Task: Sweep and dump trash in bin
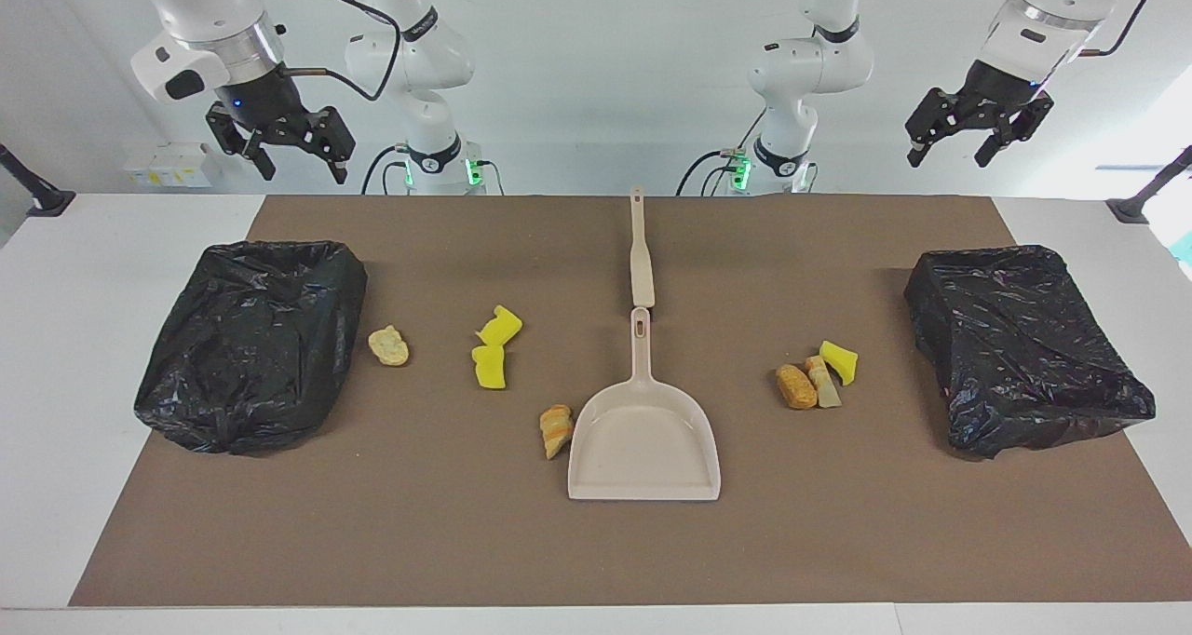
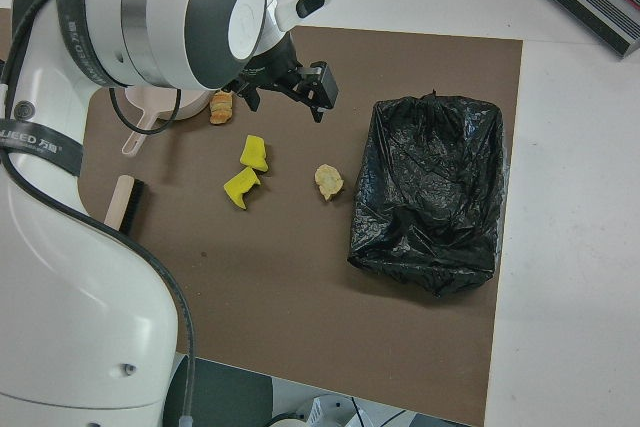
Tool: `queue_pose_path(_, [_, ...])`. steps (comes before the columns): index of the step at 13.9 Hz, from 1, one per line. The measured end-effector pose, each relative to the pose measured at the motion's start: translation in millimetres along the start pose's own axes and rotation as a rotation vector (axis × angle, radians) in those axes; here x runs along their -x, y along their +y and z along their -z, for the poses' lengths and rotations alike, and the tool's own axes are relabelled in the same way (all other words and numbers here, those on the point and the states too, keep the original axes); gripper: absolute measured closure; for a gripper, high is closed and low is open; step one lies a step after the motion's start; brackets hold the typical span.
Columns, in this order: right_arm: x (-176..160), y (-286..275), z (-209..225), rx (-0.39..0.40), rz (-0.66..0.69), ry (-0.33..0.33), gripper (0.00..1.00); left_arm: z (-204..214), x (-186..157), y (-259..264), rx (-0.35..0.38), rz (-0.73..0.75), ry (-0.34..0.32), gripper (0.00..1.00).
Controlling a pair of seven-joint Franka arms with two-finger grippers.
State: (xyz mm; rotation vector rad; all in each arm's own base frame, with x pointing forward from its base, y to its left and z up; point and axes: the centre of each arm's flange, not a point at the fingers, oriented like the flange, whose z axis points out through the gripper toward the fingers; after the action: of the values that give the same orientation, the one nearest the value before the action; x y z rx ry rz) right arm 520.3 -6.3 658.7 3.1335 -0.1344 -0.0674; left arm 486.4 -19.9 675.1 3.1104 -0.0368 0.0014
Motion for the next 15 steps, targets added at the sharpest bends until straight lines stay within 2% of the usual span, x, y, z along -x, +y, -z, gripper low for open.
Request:
queue_pose_path(12, [5.4,-1.9,-8.0,0.001,0.005,-0.018,0.00,-1.2,2.0,-4.6,0.002,0.009,-0.017,0.00])
queue_pose_path(15, [2.7,-7.3,-19.1,-0.003,0.016,0.002,0.00,-2.0,3.0,1.3,0.000,-0.001,-0.025,0.00])
